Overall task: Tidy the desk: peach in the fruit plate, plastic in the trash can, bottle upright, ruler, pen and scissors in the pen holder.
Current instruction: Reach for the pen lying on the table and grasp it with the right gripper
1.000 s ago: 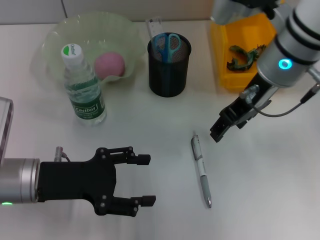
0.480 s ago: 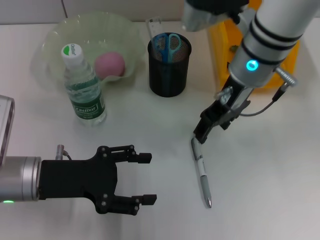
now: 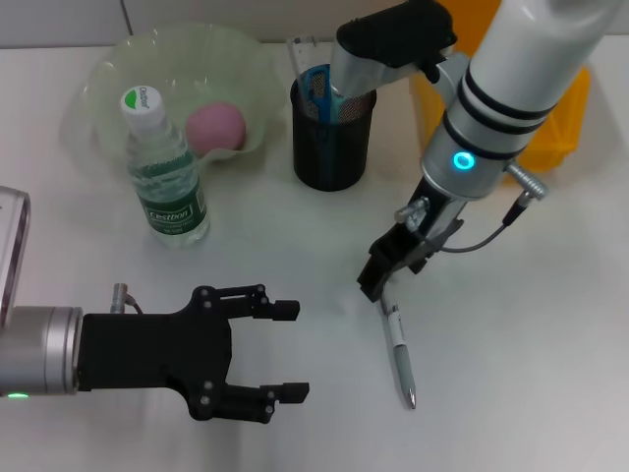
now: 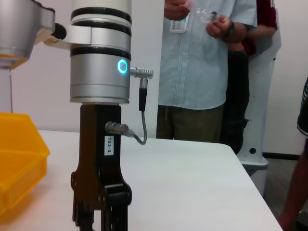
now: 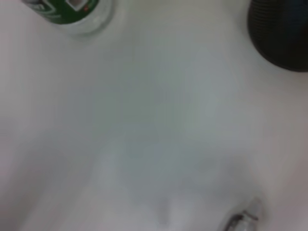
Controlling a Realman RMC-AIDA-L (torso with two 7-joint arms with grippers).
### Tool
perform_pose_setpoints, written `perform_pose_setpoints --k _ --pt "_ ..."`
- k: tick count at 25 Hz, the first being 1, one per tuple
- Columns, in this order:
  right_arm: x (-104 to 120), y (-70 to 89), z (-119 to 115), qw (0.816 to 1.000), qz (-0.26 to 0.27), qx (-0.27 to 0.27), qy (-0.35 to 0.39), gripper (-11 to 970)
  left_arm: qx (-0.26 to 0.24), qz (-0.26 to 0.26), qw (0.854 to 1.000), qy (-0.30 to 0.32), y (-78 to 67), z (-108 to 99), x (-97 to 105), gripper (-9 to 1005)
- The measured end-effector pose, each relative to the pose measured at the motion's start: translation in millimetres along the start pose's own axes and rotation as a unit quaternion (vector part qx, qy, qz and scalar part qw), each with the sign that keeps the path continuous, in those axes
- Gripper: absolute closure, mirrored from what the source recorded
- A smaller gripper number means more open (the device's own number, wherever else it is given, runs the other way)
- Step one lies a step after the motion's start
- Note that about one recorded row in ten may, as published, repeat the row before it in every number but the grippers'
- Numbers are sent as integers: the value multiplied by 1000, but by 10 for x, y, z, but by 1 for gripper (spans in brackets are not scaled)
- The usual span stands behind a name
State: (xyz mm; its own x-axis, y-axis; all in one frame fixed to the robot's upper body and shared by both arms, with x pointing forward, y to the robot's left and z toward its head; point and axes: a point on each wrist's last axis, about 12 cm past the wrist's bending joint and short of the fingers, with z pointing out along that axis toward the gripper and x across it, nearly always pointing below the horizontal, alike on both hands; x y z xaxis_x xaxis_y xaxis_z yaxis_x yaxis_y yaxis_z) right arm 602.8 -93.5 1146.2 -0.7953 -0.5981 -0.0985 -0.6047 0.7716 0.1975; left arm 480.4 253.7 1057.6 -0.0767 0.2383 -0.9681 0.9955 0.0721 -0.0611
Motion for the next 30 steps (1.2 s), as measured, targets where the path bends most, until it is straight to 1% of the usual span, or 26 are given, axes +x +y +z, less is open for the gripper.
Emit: perform_pose_setpoints --k 4,19,30 --pt "-7 17 34 1000 -2 -1 -1 265 1 1 1000 0 3 4 -4 194" --pt "5 -29 122 1000 3 9 -3 267 2 0 1000 0 -11 4 7 194" --pt "12 -39 171 1000 10 4 -3 467 2 -1 1000 0 -12 5 8 194"
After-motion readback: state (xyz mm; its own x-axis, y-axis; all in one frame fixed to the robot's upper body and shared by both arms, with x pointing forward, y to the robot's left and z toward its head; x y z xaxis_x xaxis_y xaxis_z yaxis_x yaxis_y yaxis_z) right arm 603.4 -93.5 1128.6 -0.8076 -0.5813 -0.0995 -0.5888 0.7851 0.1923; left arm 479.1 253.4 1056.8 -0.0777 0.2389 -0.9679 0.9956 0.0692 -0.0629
